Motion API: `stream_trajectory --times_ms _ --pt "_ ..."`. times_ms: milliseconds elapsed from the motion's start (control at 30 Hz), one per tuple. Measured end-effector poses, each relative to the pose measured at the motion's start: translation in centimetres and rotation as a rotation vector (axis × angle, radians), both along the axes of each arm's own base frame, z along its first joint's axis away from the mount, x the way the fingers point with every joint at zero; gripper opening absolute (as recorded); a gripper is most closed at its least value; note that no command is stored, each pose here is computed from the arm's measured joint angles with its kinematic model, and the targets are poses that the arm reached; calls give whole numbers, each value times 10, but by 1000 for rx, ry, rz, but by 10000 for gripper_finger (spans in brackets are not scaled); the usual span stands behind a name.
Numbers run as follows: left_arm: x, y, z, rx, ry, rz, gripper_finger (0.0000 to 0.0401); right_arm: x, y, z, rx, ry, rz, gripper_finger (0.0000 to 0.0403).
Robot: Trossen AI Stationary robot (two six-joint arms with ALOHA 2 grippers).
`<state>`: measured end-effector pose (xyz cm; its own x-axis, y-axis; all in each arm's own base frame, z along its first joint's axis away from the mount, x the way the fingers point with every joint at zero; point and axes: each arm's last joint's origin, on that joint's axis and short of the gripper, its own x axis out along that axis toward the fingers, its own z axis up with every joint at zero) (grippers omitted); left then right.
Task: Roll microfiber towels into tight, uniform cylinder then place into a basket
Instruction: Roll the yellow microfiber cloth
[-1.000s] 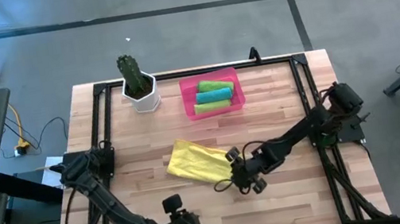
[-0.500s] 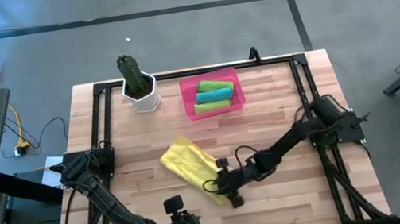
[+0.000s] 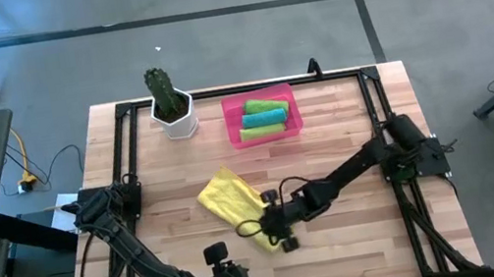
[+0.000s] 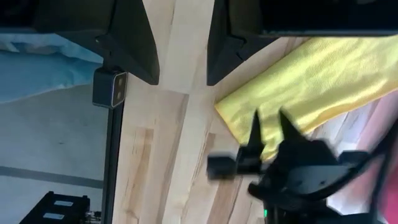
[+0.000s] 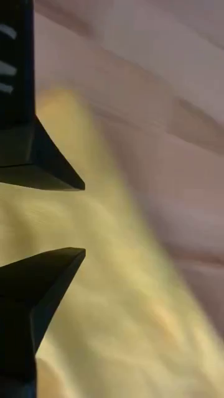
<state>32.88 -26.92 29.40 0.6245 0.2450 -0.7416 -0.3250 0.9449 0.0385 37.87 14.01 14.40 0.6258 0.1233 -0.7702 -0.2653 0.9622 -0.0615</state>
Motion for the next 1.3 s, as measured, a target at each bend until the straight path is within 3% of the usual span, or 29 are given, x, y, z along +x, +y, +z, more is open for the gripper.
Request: stream_trajectory --times_ms 233,567,633,800,1033,1133,1300 --pt "2 3 0 26 -11 4 124 -39 -4 14 -166 304 172 154" --pt "4 6 1 39 -24 21 124 -39 -8 -11 -187 246 177 154" --pt "4 6 1 36 -25 24 124 -39 -8 -14 -153 229 144 153" --pt "4 6 1 36 -19 18 124 -32 2 -14 54 159 50 154" --pt "4 5 0 16 -11 19 124 -10 9 6 251 -124 -89 154" --pt "4 5 0 -4 2 14 124 -12 10 13 178 -156 -3 154" --pt "2 2 -1 -44 14 19 124 -13 -1 13 -111 -174 146 154"
